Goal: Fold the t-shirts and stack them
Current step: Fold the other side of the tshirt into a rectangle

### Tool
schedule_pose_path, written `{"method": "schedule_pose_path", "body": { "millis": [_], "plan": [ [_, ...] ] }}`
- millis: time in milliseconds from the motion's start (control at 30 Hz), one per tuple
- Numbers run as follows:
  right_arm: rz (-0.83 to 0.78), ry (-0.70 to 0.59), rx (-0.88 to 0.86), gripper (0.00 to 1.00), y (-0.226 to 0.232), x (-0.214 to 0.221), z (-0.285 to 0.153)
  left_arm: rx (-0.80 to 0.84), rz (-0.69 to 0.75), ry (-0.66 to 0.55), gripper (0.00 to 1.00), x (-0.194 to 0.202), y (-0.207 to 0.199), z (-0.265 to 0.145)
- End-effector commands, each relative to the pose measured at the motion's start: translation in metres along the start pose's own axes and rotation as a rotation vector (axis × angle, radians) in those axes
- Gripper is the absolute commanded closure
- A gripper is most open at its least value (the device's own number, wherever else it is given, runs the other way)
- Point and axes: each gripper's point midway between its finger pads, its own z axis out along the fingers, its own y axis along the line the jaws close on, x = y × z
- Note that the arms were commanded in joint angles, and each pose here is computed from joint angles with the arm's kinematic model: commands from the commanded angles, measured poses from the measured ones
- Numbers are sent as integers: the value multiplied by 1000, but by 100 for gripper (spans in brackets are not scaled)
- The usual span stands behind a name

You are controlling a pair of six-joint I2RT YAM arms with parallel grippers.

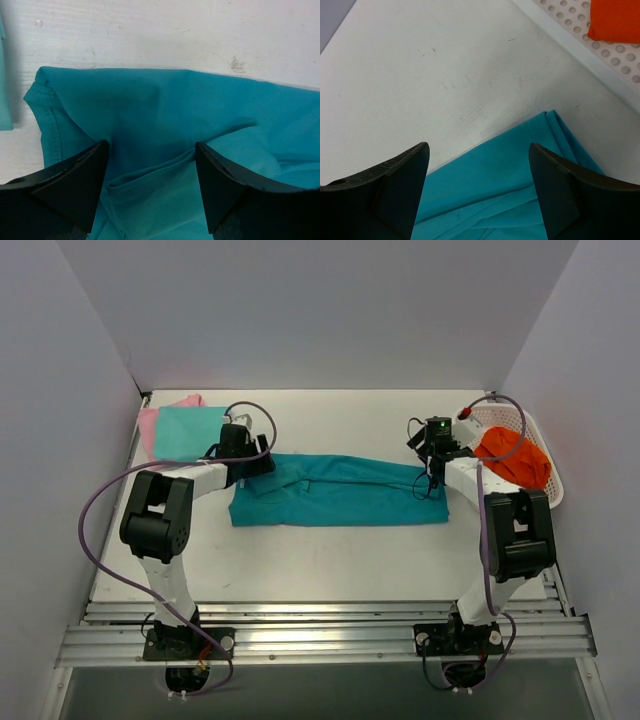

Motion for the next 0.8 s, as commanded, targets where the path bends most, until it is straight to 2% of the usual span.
{"method": "schedule_pose_path", "body": {
  "millis": [0, 333, 767],
  "plan": [
    [-20, -9, 5, 24, 3, 1, 2, 148, -42, -59, 22, -20, -19, 0],
    [-43, 3, 25, 25, 3, 13, 8, 142, -54, -70, 27, -21, -12, -13],
    [-68, 9, 31, 26, 9, 23, 5, 52, -47, -113, 28, -30, 0, -45]
  ]
}}
